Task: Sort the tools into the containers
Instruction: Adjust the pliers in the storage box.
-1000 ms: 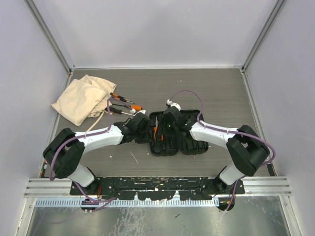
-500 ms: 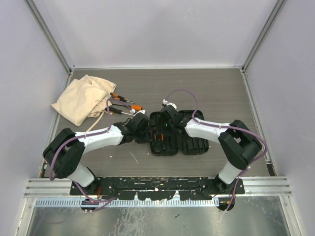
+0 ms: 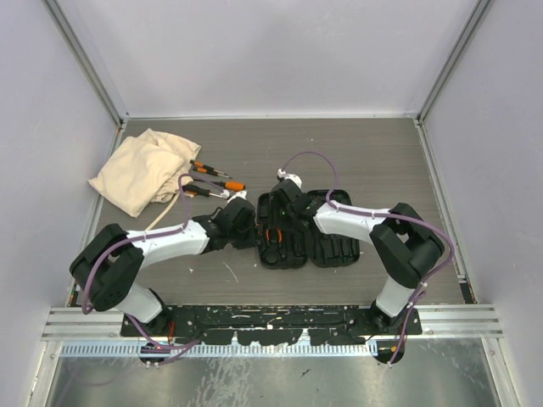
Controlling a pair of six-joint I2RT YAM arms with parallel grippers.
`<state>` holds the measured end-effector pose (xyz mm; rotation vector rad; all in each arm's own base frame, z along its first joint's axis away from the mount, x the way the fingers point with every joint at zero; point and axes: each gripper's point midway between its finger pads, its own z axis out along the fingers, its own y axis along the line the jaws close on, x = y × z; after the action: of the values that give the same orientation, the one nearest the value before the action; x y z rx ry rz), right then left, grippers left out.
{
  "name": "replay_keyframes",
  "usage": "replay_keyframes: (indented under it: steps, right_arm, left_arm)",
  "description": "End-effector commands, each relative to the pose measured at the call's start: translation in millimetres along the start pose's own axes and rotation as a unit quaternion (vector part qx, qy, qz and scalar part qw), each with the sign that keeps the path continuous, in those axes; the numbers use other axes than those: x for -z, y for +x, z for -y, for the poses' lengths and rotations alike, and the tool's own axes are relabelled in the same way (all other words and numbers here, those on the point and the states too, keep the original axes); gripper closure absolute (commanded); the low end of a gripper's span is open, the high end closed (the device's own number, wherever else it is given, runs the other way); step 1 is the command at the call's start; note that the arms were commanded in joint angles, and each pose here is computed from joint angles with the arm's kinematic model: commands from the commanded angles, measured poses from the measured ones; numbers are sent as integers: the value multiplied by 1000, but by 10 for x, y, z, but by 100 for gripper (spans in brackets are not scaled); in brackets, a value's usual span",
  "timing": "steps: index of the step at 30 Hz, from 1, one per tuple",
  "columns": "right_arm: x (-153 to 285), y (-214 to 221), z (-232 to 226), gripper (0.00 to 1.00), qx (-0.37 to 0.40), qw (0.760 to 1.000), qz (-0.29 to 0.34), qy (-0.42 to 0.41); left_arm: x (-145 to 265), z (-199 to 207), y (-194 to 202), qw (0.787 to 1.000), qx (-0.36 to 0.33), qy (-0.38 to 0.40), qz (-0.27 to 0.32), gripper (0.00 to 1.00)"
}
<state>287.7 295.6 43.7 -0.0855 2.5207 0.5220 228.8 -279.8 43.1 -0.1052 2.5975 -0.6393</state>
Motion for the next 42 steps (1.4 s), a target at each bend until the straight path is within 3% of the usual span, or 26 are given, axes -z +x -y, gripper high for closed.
replay_keyframes:
  steps: [1, 12, 18, 25, 29, 37, 42]
  right_arm:
    - [-98, 444, 134, 54, 28, 997, -58, 33]
    - [-159, 850, 391, 77, 47, 992, -92, 78]
    - [-162, 1002, 431, 80, 45, 991, -102, 72]
    - [0, 603, -139, 65, 34, 997, -47, -41]
    - [133, 331, -320, 58, 20, 998, -10, -65]
    - [518, -224, -313, 48, -52, 990, 78, -103]
    - [589, -294, -100, 45, -70, 989, 90, -98]
  left_arm:
    - [-135, -73, 108, 1000, 7, -2, -1, 100]
    - [-149, -106, 126, 1000, 16, -4, 1, 100]
    - [-159, -121, 127, 1000, 18, -6, 3, 100]
    - [-131, -78, 90, 1000, 15, -3, 4, 100]
    - [-74, -21, 21, 1000, 10, -1, 10, 97]
    - [-59, -18, -12, 1000, 0, -9, 10, 94]
    - [-26, 1, -45, 1000, -6, -13, 10, 83]
